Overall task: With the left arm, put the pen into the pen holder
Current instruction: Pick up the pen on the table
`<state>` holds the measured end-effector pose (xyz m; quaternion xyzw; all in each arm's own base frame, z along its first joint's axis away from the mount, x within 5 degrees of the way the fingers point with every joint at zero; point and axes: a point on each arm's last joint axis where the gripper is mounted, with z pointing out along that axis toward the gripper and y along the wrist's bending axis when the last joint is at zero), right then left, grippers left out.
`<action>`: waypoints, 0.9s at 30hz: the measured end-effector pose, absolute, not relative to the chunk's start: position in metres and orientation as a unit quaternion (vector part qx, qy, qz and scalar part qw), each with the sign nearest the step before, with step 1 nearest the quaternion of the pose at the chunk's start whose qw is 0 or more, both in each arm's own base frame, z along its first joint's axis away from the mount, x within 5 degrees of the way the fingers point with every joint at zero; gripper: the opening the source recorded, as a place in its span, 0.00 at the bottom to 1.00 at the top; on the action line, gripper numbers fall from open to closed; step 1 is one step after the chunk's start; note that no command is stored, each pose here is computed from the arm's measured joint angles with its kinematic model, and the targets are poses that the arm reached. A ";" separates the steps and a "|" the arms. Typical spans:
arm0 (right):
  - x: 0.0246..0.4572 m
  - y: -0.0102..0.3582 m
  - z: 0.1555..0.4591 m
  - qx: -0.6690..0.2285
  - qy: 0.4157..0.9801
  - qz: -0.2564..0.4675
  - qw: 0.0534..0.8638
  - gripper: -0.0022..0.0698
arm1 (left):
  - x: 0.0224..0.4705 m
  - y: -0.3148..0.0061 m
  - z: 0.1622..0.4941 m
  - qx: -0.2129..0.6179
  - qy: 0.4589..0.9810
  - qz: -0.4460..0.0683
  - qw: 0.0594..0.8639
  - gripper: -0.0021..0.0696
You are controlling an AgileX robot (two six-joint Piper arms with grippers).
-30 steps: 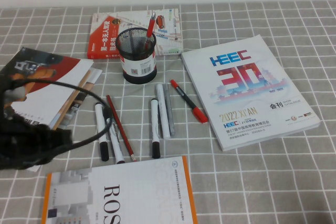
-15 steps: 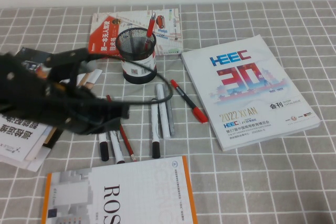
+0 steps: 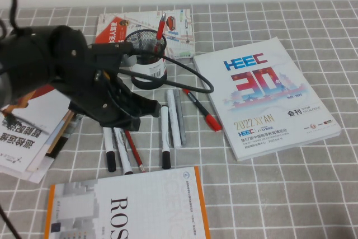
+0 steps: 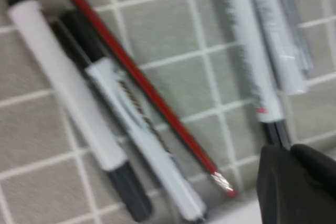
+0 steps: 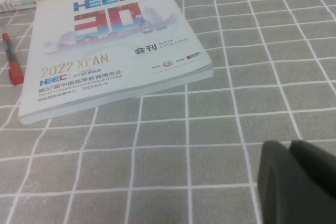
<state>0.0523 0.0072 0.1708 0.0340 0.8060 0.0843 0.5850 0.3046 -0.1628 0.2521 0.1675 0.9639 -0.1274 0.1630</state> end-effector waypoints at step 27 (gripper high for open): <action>0.052 0.007 0.171 0.034 0.806 0.084 0.585 0.01 | 0.357 -0.121 0.195 0.094 0.992 -0.053 0.072 0.42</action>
